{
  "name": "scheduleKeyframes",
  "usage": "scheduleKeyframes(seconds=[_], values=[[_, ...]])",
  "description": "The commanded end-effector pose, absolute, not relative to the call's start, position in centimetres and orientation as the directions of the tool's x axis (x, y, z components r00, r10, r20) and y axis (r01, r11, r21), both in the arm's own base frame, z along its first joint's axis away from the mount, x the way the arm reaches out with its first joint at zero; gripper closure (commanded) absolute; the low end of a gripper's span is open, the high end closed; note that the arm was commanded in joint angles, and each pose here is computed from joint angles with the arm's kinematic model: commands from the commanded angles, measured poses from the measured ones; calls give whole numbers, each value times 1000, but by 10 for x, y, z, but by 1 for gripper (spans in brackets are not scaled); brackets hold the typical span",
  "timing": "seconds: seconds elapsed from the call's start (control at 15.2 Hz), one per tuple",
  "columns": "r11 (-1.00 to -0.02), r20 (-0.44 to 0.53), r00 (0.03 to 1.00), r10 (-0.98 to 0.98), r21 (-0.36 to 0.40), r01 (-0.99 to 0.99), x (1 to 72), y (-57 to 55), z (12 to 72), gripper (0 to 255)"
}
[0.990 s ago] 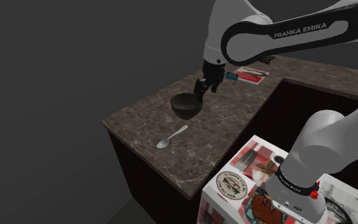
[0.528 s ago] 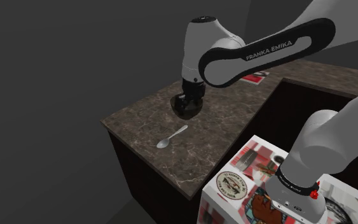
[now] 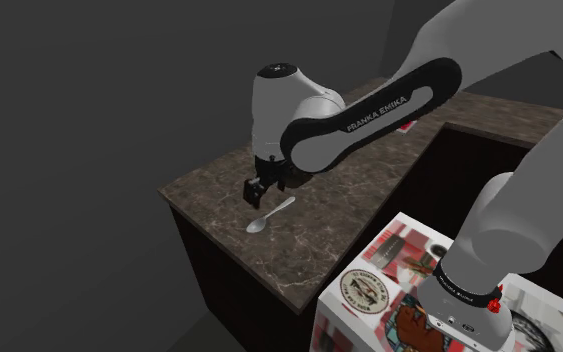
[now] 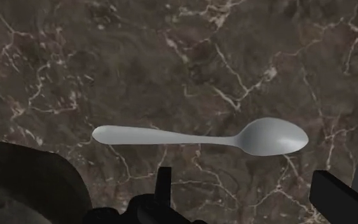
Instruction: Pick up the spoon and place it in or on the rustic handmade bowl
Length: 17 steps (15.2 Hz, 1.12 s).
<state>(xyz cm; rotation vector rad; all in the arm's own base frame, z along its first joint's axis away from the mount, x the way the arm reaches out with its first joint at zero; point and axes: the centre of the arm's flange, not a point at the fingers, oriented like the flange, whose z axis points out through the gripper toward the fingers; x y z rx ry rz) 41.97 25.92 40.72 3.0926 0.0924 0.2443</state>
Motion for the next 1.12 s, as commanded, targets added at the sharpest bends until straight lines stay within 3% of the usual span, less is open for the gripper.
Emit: scheduleKeyframes(seconds=[0.0, 0.66, 1.06], values=[[-997, 156, 986, 67, 39, 62, 428, 282, 390, 0], [-997, 155, 985, 74, 36, 69, 442, 308, 335, 0], [-997, 155, 985, 74, 36, 69, 443, 308, 332, 0]])
